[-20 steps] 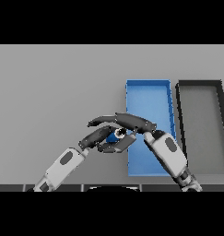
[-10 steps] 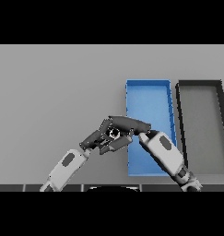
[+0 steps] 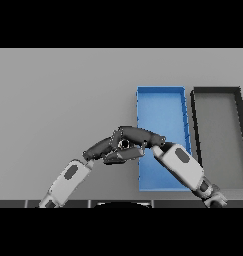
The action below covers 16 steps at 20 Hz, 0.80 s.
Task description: Pick up the blue pipe and place it into the blue bin.
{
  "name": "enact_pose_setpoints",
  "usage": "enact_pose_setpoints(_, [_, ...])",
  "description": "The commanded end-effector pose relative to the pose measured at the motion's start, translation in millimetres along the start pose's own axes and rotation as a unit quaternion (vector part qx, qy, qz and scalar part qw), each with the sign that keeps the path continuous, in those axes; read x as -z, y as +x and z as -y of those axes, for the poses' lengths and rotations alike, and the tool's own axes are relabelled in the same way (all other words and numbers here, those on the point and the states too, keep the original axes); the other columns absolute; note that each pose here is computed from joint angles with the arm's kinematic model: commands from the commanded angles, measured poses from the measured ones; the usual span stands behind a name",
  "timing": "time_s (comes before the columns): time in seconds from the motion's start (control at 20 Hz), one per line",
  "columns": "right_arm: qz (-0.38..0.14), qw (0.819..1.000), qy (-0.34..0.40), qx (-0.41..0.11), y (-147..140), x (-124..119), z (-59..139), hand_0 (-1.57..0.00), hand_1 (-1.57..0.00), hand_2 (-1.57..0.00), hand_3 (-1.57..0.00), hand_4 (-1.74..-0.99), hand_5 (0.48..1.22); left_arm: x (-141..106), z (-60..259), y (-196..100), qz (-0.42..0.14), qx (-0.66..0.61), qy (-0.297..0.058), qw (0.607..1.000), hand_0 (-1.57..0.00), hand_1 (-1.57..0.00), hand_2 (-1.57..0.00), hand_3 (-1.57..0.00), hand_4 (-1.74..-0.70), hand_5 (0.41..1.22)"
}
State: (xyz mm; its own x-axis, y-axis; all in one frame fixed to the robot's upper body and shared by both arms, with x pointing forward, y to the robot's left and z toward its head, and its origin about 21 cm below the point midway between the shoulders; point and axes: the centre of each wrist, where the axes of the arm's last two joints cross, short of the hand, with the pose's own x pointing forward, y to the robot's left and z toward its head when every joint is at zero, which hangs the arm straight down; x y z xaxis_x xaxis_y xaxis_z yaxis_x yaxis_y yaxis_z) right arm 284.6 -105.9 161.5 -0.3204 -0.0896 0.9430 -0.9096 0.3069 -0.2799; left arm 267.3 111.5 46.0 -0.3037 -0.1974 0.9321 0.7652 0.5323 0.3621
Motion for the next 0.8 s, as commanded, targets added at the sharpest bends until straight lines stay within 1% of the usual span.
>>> enact_pose_setpoints(0.0, [-0.010,1.000,0.002,-0.002,-0.3,1.5,-0.7,-1.56,-1.56,-1.56,-1.55,-1.491,1.204,-1.6,0.9,-2.4,0.001,0.011,-0.005,1.000,-0.47,-0.44,-0.40,-0.44,-1.14,1.187])
enact_pose_setpoints(0.05, [-0.005,1.000,0.004,-0.002,1.2,0.5,-2.0,-1.56,-1.56,-1.56,-1.56,-1.492,1.207,-2.1,-0.5,-2.0,0.005,0.017,-0.005,1.000,-0.38,-0.35,-0.32,-0.35,-1.09,1.113])
enact_pose_setpoints(0.1, [-0.005,1.000,0.004,0.002,2.8,0.9,-0.4,-1.56,-1.56,-1.56,-1.56,-1.493,1.210,-0.8,1.4,-1.9,0.010,0.021,-0.003,1.000,-0.30,-0.28,-0.26,-0.28,-1.04,1.020])
enact_pose_setpoints(0.2, [-0.007,1.000,0.006,0.000,2.0,4.2,-1.4,-1.57,-1.57,-1.57,-1.56,-1.495,1.214,-1.5,-1.1,-2.2,0.001,0.025,0.003,1.000,-0.19,-0.18,-0.16,-0.18,-0.97,0.849])
enact_pose_setpoints(0.25, [-0.015,1.000,0.007,-0.003,0.5,5.9,-2.7,-1.57,-1.57,-1.57,-1.57,-1.496,1.215,2.0,-1.4,-2.3,-0.009,0.027,0.011,1.000,-0.15,-0.14,-0.13,-0.14,-0.94,0.785])
enact_pose_setpoints(0.3, [-0.014,1.000,0.006,-0.009,0.7,4.7,-2.0,-1.57,-1.57,-1.57,-1.57,-1.496,1.216,3.4,1.0,-2.7,-0.009,0.027,0.010,1.000,-0.12,-0.12,-0.10,-0.11,-0.91,0.735])
enact_pose_setpoints(0.4, [-0.016,1.000,0.000,-0.017,1.7,2.8,-2.6,-1.57,-1.57,-1.57,-1.57,-1.495,1.218,-0.4,-1.5,-3.6,-0.002,0.026,0.014,1.000,-0.08,-0.07,-0.07,-0.07,-0.89,0.664])
enact_pose_setpoints(0.5, [-0.018,1.000,0.003,-0.009,1.1,3.5,-1.3,-1.57,-1.57,-1.57,-1.57,-1.491,1.219,-0.4,-1.1,-2.3,-0.009,0.015,0.015,1.000,-0.05,-0.05,-0.04,-0.05,-0.89,0.617])
enact_pose_setpoints(0.65, [-0.010,1.000,0.003,-0.001,2.8,7.7,2.9,-1.57,-1.57,-1.57,-1.57,-1.489,1.220,0.5,-2.0,-4.3,-0.026,0.000,0.017,1.000,-0.03,-0.02,-0.02,-0.02,-0.89,0.576])
enact_pose_setpoints(0.75, [-0.009,1.000,-0.006,0.008,5.6,3.1,2.6,-1.57,-1.57,-1.57,-1.57,-1.489,1.220,2.1,-1.8,-5.2,-0.031,0.002,0.022,0.999,-0.02,-0.01,-0.01,-0.01,-0.90,0.562])
